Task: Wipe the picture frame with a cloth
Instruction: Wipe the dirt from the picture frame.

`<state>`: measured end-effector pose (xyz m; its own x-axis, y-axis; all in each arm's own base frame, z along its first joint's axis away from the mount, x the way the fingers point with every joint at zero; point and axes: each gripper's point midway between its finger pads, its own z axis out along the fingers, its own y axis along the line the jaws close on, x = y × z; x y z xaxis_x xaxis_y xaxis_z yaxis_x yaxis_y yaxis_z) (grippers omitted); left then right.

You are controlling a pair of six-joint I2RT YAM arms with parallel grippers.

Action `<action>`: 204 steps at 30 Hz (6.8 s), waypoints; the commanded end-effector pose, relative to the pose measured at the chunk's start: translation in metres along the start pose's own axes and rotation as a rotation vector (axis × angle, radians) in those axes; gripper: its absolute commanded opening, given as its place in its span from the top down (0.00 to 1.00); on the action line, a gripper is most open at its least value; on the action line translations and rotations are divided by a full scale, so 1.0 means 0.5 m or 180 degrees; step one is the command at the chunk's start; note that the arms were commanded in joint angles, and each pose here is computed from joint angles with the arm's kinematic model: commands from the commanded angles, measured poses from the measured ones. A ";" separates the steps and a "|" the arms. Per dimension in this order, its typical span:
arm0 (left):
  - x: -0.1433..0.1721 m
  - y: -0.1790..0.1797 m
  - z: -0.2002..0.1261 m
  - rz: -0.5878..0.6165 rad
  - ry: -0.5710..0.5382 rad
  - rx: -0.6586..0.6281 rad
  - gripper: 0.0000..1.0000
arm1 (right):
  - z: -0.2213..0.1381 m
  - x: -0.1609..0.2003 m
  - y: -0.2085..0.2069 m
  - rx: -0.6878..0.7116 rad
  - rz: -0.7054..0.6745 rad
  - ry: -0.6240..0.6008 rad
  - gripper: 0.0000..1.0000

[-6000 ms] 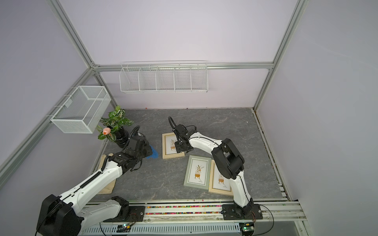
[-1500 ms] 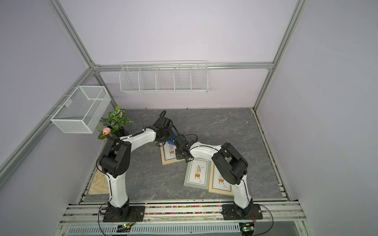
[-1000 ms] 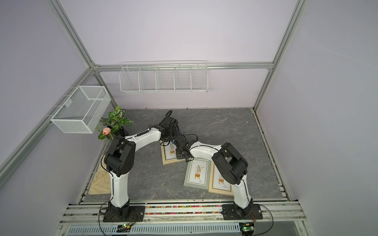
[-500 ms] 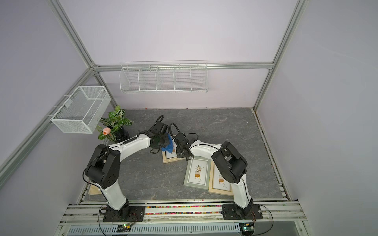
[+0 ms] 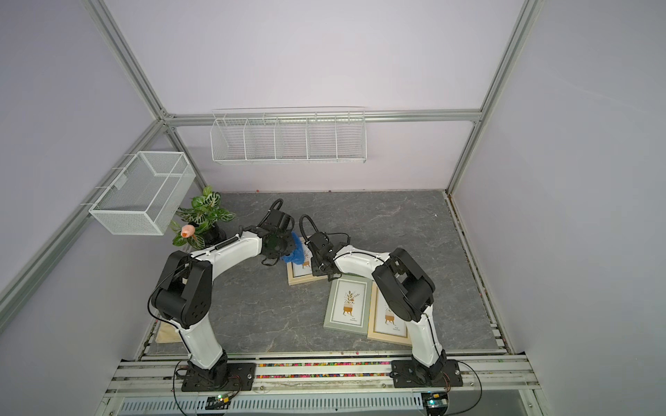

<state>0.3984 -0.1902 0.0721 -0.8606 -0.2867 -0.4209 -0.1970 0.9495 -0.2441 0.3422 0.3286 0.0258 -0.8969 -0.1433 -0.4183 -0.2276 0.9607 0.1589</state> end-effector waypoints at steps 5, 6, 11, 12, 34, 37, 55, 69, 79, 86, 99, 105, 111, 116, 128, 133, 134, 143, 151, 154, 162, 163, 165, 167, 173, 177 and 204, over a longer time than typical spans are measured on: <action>0.161 0.004 -0.027 0.0144 0.0324 0.0048 1.00 | 0.057 0.067 -0.084 0.0456 0.0015 0.0418 0.93; 0.170 0.010 -0.032 0.0117 0.0334 0.0044 1.00 | 0.057 0.065 -0.085 0.0459 0.0015 0.0415 0.93; 0.129 0.026 -0.035 0.0083 0.0225 -0.0009 1.00 | 0.057 0.062 -0.084 0.0452 0.0020 0.0407 0.93; 0.111 0.023 -0.031 0.0063 0.0202 0.0026 1.00 | 0.056 0.063 -0.084 0.0452 0.0022 0.0408 0.93; 0.235 -0.054 -0.022 -0.0224 0.0365 0.0651 1.00 | 0.052 0.053 -0.069 0.0382 0.0047 0.0374 0.93; 0.225 -0.085 -0.007 -0.0276 0.0359 0.0772 1.00 | 0.051 0.056 -0.069 0.0388 0.0055 0.0377 0.93; 0.158 0.003 -0.049 -0.0102 0.0040 0.0283 1.00 | 0.051 0.059 -0.076 0.0413 0.0052 0.0372 0.93; 0.040 -0.092 0.071 -0.0176 0.0092 0.0459 1.00 | 0.048 0.074 -0.061 0.0360 0.0022 0.0378 0.93; 0.094 -0.091 0.056 -0.0127 0.0211 0.0562 1.00 | 0.048 0.077 -0.066 0.0379 0.0015 0.0368 0.93; 0.089 -0.112 0.070 -0.0239 0.0256 0.0734 1.00 | 0.047 0.076 -0.064 0.0366 0.0029 0.0371 0.93; 0.019 -0.110 0.076 -0.0162 0.0140 0.0636 1.00 | 0.047 0.085 -0.065 0.0388 0.0018 0.0385 0.93; 0.074 -0.138 0.069 -0.0124 0.0275 0.0729 1.00 | 0.048 0.083 -0.062 0.0370 0.0011 0.0390 0.93; -0.005 -0.155 0.110 -0.0202 0.0177 0.0717 1.00 | 0.044 0.083 -0.063 0.0386 0.0000 0.0390 0.93; -0.060 -0.087 0.116 -0.0184 0.0007 0.0302 1.00 | 0.040 0.085 -0.068 0.0418 0.0000 0.0384 0.93; 0.051 -0.018 0.074 -0.0023 0.0209 -0.0029 1.00 | 0.047 0.083 -0.069 0.0434 -0.0031 0.0405 0.93; 0.126 -0.022 0.033 -0.0084 0.0331 0.0019 1.00 | 0.044 0.078 -0.075 0.0445 -0.0007 0.0387 0.93; 0.134 -0.020 0.027 -0.0104 0.0340 0.0033 1.00 | 0.044 0.077 -0.074 0.0441 -0.0012 0.0386 0.93; 0.043 -0.006 0.032 -0.0148 0.0150 -0.0017 1.00 | 0.040 0.067 -0.071 0.0438 -0.0027 0.0361 0.93; 0.044 -0.017 0.027 0.0003 0.0204 0.0000 1.00 | 0.043 0.073 -0.074 0.0447 -0.0016 0.0370 0.93; 0.108 0.003 0.012 -0.0041 0.0330 0.0039 1.00 | 0.044 0.072 -0.074 0.0442 -0.0010 0.0369 0.93; 0.158 0.013 0.022 -0.0073 0.0435 0.0074 1.00 | 0.043 0.072 -0.072 0.0425 -0.0006 0.0372 0.93; 0.146 0.013 0.034 -0.0107 0.0428 0.0079 1.00 | 0.042 0.071 -0.073 0.0426 -0.0009 0.0368 0.93; 0.126 0.009 0.055 -0.0132 0.0414 0.0118 1.00 | 0.040 0.072 -0.074 0.0431 -0.0008 0.0368 0.93; 0.107 0.010 0.066 -0.0123 0.0389 0.0073 1.00 | 0.038 0.073 -0.074 0.0443 -0.0014 0.0364 0.93; 0.094 0.009 0.051 -0.0079 0.0340 0.0061 1.00 | 0.040 0.077 -0.079 0.0449 0.0003 0.0363 0.93; 0.161 0.017 0.019 0.0003 0.0406 0.0003 1.00 | 0.041 0.078 -0.080 0.0455 -0.0013 0.0368 0.93; 0.109 0.057 0.042 -0.0425 0.0284 0.0268 1.00 | 0.041 0.078 -0.077 0.0447 -0.0015 0.0356 0.93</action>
<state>0.3701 -0.2048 0.0459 -0.8549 -0.4066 -0.3221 -0.2252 0.8503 -0.4756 0.3503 0.3326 0.0257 -0.8819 -0.1269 -0.4540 -0.2214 0.9617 0.1614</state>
